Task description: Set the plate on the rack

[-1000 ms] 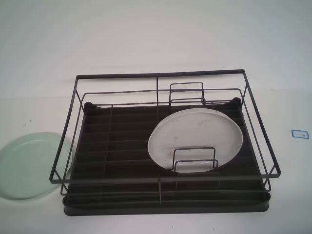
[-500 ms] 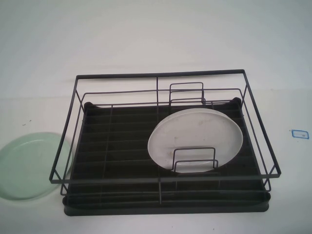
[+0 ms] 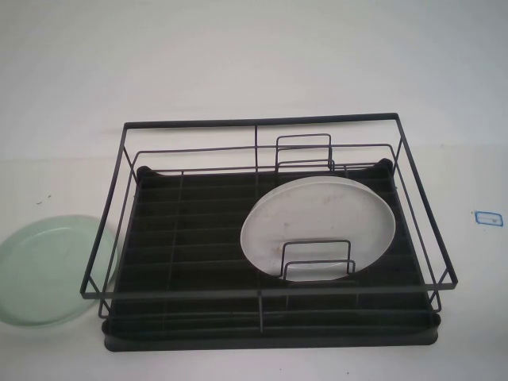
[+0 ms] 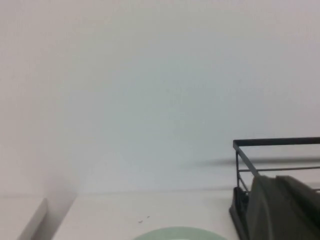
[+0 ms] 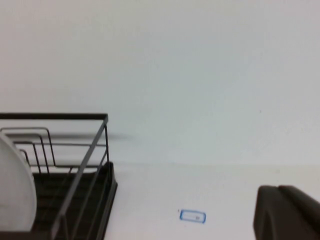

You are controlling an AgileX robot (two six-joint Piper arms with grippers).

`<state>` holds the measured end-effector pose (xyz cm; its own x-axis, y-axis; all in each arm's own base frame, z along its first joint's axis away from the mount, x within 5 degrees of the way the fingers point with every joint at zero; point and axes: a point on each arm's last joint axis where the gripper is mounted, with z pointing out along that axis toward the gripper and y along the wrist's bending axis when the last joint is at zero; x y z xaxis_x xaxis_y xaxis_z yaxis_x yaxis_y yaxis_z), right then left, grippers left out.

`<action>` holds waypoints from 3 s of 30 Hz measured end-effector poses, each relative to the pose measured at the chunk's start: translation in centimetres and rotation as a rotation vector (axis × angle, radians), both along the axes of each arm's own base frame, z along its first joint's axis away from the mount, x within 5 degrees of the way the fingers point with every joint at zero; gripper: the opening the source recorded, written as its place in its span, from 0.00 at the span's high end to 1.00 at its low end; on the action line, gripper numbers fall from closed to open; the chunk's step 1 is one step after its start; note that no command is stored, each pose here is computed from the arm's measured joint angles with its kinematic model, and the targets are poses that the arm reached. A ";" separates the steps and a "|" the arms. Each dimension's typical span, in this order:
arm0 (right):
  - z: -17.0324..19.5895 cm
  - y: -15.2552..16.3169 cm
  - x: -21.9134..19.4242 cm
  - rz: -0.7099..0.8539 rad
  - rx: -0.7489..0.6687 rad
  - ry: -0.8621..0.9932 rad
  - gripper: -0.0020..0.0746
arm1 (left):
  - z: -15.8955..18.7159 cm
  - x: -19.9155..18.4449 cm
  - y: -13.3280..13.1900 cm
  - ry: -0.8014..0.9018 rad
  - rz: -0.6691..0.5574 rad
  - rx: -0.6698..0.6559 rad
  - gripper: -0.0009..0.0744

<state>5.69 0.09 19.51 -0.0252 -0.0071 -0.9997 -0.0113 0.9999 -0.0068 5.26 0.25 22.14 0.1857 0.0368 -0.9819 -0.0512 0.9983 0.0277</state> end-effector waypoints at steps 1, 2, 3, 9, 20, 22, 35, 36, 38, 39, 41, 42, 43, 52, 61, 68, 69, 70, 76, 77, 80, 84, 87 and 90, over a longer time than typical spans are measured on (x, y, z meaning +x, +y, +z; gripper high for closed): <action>0.1 0.0 0.0 -0.001 0.000 -0.010 0.95 | 0.0 0.0 0.0 -0.001 -0.003 -0.018 0.99; 0.2 0.0 0.0 -0.001 0.000 -0.018 0.95 | 0.0 0.0 0.0 -0.003 -0.010 -0.059 0.99; 0.2 0.0 0.0 -0.002 0.000 -0.027 0.95 | -0.1 0.2 0.0 0.019 -0.017 -0.105 0.99; 0.9 -0.1 0.0 -0.008 0.003 -0.103 0.95 | 1.0 -0.3 0.1 -0.126 -0.046 -0.204 0.99; 7.6 0.0 -1.6 -0.022 -0.157 -0.349 0.95 | 10.5 -1.4 -0.1 -0.017 -0.019 -0.097 0.99; 10.0 -0.1 -2.3 -0.031 -0.156 -0.361 0.95 | 12.6 -0.6 0.1 0.005 0.010 -0.030 0.99; 15.2 0.2 4.0 0.033 -0.063 0.332 0.95 | 15.3 12.5 2.1 0.441 0.182 -0.187 0.99; 14.7 0.4 4.7 0.056 -0.074 0.387 0.95 | 14.6 13.3 2.2 0.480 0.192 -0.204 0.99; 13.8 0.7 5.7 0.114 -0.116 0.486 0.95 | 13.3 14.8 2.3 0.552 0.210 -0.223 0.99; 13.3 0.9 6.0 0.150 -0.143 0.530 0.95 | 12.6 15.5 2.4 0.587 0.214 -0.226 0.99; 12.6 1.3 6.3 0.208 -0.174 0.597 0.95 | 11.5 16.7 2.6 0.641 0.228 -0.239 0.99; 12.4 1.5 6.5 0.234 -0.176 0.622 0.95 | 10.7 17.3 2.9 0.673 0.241 -0.243 0.99; 12.2 1.7 6.5 0.257 -0.168 0.643 0.95 | 10.1 17.9 3.1 0.700 0.248 -0.269 0.99; 10.6 2.6 6.1 0.382 -0.139 0.731 0.95 | 5.1 22.4 7.7 0.965 0.293 -0.368 0.80; 8.8 3.0 5.6 0.424 -0.104 0.811 0.95 | 2.9 27.5 9.3 1.245 0.186 -0.184 0.57; 8.5 3.1 5.2 0.452 -0.099 0.858 0.95 | -0.7 30.4 10.5 1.334 0.187 -0.173 0.56; 8.5 3.1 5.2 0.453 -0.098 0.857 0.95 | -1.2 30.9 10.6 1.341 0.188 -0.167 0.56; 8.5 3.1 5.2 0.453 -0.096 0.857 0.95 | -1.7 31.3 10.8 1.350 0.189 -0.160 0.56; 8.6 3.3 5.2 0.461 -0.078 0.853 0.95 | -4.4 33.0 11.2 1.393 0.181 -0.181 0.56; 8.6 3.3 5.2 0.463 -0.074 0.851 0.95 | -4.8 33.1 11.2 1.401 0.179 -0.189 0.56; 8.7 3.3 5.2 0.465 -0.067 0.848 0.95 | -6.0 33.3 11.3 1.424 0.178 -0.186 0.56; 8.7 3.4 5.2 0.467 -0.059 0.845 0.95 | -7.0 33.5 11.5 1.438 0.179 -0.163 0.57; 8.8 3.5 5.2 0.475 -0.043 0.841 0.95 | -7.1 33.6 11.8 1.433 0.184 -0.120 0.67; 8.8 3.6 5.2 0.480 -0.025 0.833 0.95 | -7.0 33.6 11.8 1.431 0.184 -0.104 0.86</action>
